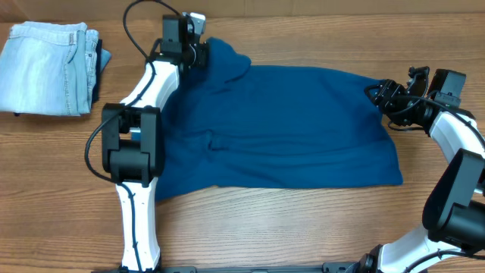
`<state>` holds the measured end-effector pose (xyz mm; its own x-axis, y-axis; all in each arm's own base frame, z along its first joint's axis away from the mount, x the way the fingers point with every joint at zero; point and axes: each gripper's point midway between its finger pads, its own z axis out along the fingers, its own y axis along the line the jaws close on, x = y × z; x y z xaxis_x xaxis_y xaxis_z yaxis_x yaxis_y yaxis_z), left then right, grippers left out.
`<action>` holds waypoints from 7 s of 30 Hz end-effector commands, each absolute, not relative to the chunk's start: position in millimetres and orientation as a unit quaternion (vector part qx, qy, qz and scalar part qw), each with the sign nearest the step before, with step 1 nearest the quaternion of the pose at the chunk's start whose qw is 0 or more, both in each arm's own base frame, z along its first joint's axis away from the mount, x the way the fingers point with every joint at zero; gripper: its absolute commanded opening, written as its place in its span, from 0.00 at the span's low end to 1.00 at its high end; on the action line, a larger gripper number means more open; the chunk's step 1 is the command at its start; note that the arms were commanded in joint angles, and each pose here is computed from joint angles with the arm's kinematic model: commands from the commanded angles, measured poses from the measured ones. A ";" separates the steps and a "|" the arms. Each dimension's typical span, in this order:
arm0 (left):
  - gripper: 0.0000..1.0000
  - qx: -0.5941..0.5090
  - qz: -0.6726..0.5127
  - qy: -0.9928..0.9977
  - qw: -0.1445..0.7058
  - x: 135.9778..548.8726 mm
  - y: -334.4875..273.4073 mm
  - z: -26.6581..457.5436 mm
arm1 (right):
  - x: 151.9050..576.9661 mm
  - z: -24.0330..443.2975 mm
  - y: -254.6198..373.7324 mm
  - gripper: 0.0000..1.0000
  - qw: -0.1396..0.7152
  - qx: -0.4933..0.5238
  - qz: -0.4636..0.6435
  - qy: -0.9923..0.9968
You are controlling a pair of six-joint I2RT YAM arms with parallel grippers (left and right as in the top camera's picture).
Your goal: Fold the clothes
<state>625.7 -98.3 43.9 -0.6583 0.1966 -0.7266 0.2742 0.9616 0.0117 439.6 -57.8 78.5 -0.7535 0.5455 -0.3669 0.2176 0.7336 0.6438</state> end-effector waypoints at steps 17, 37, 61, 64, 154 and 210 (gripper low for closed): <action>0.51 0.139 -0.043 0.917 0.371 624.3 -102.9 4.6 | 442.7 84.5 -55.4 0.74 0.284 0.205 0.297 0.888; 0.04 0.090 -0.053 0.903 0.418 648.7 -100.7 104.9 | 442.7 84.5 -55.4 0.73 0.284 0.205 0.297 0.888; 0.04 0.080 -0.046 0.986 0.141 525.0 -92.5 113.0 | 439.1 82.0 -54.0 0.73 0.274 0.209 0.298 0.890; 0.05 0.071 -0.044 0.991 0.103 507.2 -89.9 108.3 | 439.0 81.9 -54.1 0.73 0.274 0.210 0.298 0.890; 0.56 -0.149 -0.078 0.985 0.030 485.0 -78.1 28.4 | 443.2 77.8 -55.7 0.77 0.277 0.211 0.299 0.889; 0.35 -0.096 -0.057 0.989 0.094 504.4 -70.4 72.0 | 443.7 77.5 -57.0 0.77 0.278 0.212 0.295 0.889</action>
